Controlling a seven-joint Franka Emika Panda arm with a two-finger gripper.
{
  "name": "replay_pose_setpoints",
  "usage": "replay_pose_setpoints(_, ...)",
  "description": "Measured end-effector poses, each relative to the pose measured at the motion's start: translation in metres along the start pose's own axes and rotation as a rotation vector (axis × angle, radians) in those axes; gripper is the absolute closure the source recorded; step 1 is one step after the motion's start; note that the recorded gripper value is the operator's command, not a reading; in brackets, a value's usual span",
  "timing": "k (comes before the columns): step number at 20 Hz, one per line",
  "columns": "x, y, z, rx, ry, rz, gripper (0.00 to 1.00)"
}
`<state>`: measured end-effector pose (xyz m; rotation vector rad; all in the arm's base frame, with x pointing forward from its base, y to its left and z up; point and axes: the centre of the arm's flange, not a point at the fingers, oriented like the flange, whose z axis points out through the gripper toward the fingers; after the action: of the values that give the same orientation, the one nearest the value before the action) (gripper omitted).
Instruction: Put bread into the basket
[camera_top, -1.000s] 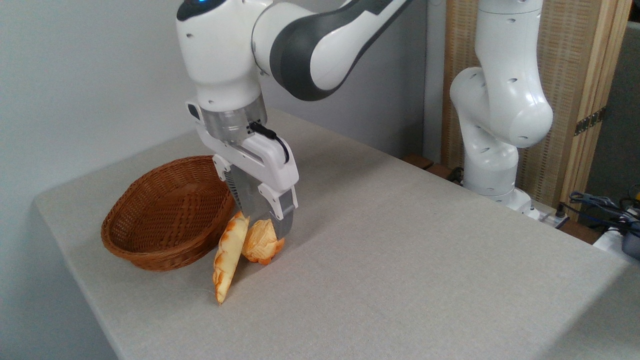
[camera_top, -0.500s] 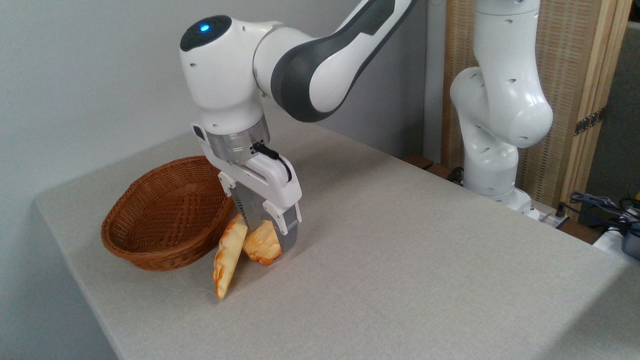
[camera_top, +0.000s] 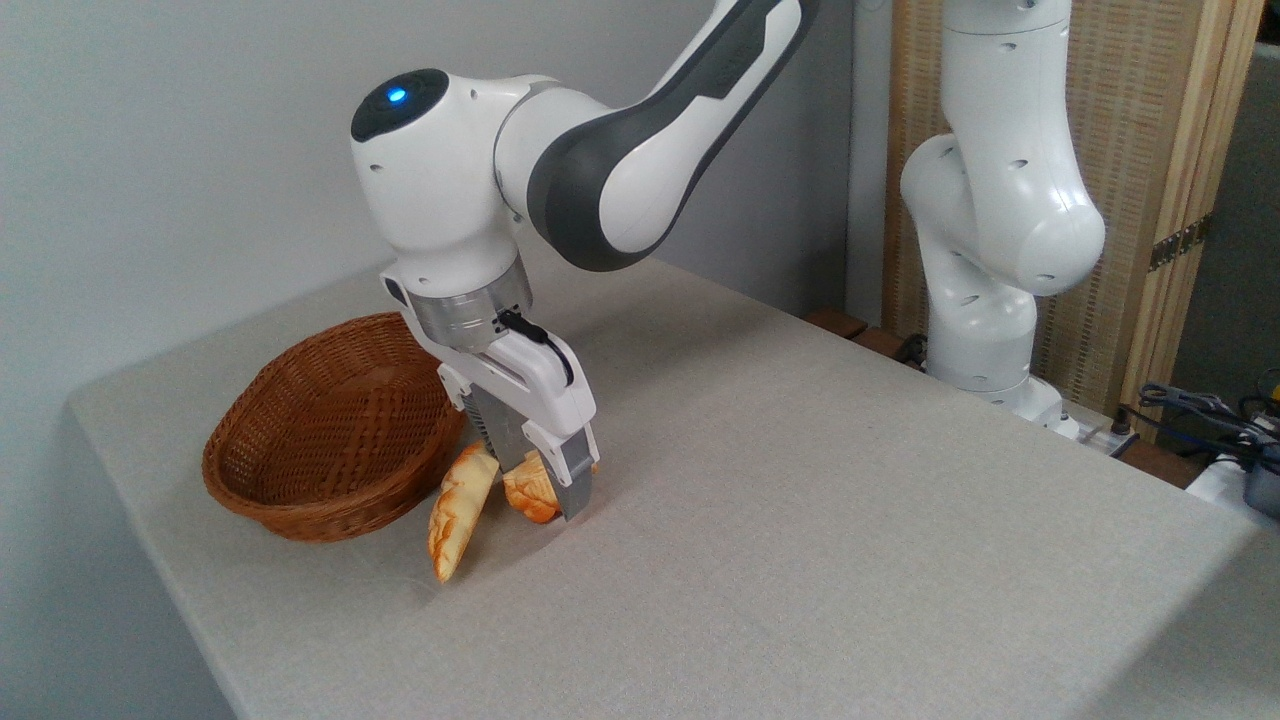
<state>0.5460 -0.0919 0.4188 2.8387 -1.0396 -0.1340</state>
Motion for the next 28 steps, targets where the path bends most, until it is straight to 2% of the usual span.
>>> replay_pose_setpoints(1, 0.0, 0.0, 0.001, -0.001, -0.002, 0.0, 0.53)
replay_pose_setpoints(3, 0.0, 0.0, 0.002, -0.001, -0.003, 0.0, 0.6)
replay_pose_setpoints(10, 0.0, 0.001, 0.002, -0.004, -0.005, 0.001, 0.61)
replay_pose_setpoints(17, 0.0, 0.002, 0.003, -0.006, -0.007, 0.015, 0.68)
replay_pose_setpoints(24, -0.015, 0.002, -0.004, -0.049, -0.048, 0.071, 0.68)
replay_pose_setpoints(28, -0.02, 0.005, -0.019, -0.055, -0.043, 0.08, 0.68)
